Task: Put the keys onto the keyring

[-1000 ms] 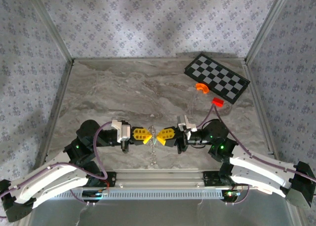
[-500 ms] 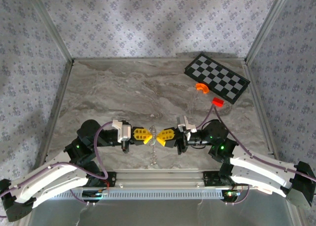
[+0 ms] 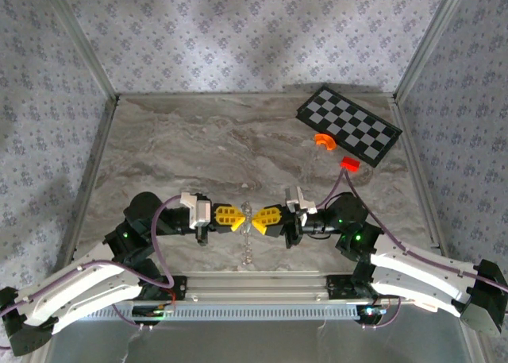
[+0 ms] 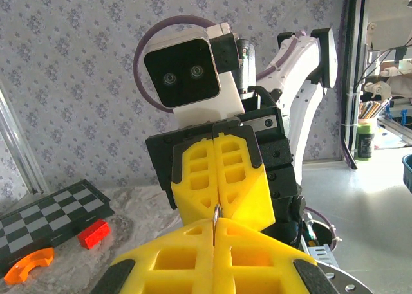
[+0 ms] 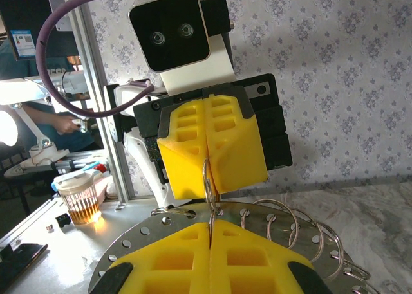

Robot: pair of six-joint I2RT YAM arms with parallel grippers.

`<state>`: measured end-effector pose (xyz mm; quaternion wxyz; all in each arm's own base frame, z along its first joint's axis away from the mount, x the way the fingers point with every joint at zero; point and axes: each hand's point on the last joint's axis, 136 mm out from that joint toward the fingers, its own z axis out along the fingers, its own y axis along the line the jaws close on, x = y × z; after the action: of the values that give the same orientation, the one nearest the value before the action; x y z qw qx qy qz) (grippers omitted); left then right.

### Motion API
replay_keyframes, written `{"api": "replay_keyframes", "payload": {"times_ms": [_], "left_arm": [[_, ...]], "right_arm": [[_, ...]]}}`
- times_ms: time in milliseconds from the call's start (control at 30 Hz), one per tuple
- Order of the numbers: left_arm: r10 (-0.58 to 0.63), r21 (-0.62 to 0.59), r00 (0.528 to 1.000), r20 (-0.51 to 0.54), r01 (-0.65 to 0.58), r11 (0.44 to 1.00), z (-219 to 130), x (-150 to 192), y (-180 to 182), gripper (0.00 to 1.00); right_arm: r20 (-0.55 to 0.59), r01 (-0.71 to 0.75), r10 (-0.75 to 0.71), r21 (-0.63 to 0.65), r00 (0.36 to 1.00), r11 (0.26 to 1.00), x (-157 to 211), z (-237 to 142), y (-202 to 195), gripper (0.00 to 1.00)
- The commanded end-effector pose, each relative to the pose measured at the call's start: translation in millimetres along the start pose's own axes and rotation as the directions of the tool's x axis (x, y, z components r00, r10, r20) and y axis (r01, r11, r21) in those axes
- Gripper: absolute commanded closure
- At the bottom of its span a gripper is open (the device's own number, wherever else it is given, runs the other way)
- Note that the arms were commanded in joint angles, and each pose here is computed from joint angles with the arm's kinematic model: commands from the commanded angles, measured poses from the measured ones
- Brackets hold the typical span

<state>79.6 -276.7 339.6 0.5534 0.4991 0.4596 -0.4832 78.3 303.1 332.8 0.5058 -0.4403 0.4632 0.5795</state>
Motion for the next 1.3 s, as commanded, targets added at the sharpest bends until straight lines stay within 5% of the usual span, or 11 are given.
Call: {"api": "replay_keyframes", "payload": {"times_ms": [0,1267], "left_arm": [[0.005,-0.016,1.0,-0.022,-0.005,1.0,3,4,4,1.0],[0.03,0.007,0.995,-0.094,-0.03,1.0,5,11,1,1.0]], "right_arm": [[0.091,0.08,-0.075,-0.052,0.993,0.995,-27,-2,17,1.0],[0.048,0.065,-0.064,-0.023,0.997,0.998,-19,-3,13,1.0]]}}
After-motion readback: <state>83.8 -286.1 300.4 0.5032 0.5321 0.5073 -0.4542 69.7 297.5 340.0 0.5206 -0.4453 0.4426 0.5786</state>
